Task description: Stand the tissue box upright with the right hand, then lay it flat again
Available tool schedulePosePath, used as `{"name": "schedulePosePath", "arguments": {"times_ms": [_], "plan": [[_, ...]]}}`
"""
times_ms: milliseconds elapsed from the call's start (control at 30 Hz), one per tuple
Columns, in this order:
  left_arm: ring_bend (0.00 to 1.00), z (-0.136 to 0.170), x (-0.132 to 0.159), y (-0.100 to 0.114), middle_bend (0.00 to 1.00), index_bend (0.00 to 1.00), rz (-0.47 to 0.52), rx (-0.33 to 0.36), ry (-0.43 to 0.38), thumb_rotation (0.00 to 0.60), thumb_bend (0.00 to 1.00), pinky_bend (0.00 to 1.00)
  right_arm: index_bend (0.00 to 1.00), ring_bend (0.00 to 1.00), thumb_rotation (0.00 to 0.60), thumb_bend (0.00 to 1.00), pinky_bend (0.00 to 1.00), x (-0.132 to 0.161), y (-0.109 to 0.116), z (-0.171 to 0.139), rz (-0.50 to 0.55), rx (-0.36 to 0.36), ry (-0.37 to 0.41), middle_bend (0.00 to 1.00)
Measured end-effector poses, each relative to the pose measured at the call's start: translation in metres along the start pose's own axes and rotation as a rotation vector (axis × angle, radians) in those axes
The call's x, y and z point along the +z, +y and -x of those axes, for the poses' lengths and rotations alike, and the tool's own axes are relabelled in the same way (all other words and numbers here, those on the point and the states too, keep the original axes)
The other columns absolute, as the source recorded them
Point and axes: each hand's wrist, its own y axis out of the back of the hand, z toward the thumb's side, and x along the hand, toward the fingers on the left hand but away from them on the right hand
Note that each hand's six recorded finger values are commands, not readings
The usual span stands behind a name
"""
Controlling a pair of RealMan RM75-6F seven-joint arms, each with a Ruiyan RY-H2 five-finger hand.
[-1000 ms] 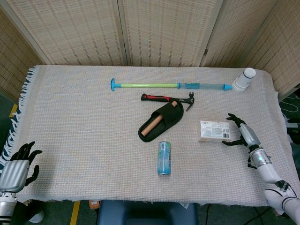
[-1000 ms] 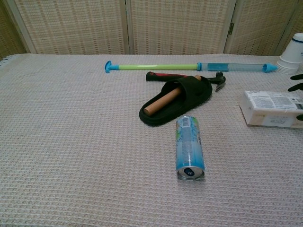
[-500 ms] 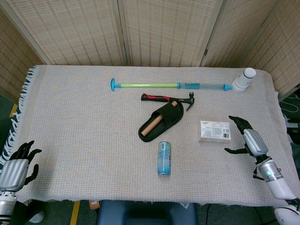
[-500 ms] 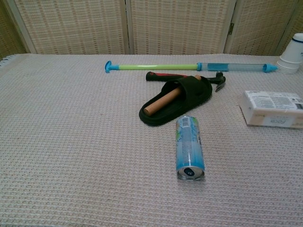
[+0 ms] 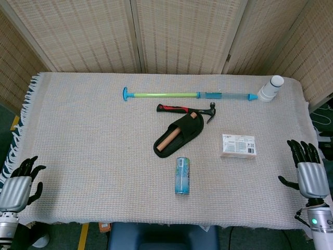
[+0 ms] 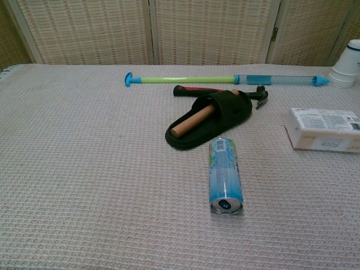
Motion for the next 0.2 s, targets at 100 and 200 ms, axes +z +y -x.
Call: {"name": "schedulePosePath", "arguments": {"times_ms": [100,200], "plan": [[0.0,-0.0005,0.0001,0.0001,0.0,0.25,0.001,0.005,-0.004,0.6,0.53,0.19,0.0,0.07,0.6,0.0,0.0,-0.0066,0.0072,-0.0031,-0.001,-0.017,-0.024,0.06],[0.0,-0.0004,0.0011,0.0002,0.0,0.25,0.001,0.009,-0.009,0.6,0.53,0.19,0.0,0.07,0.6,0.0,0.0,-0.0121,0.0118,-0.0047,-0.002,-0.02,-0.046,0.06]]}}
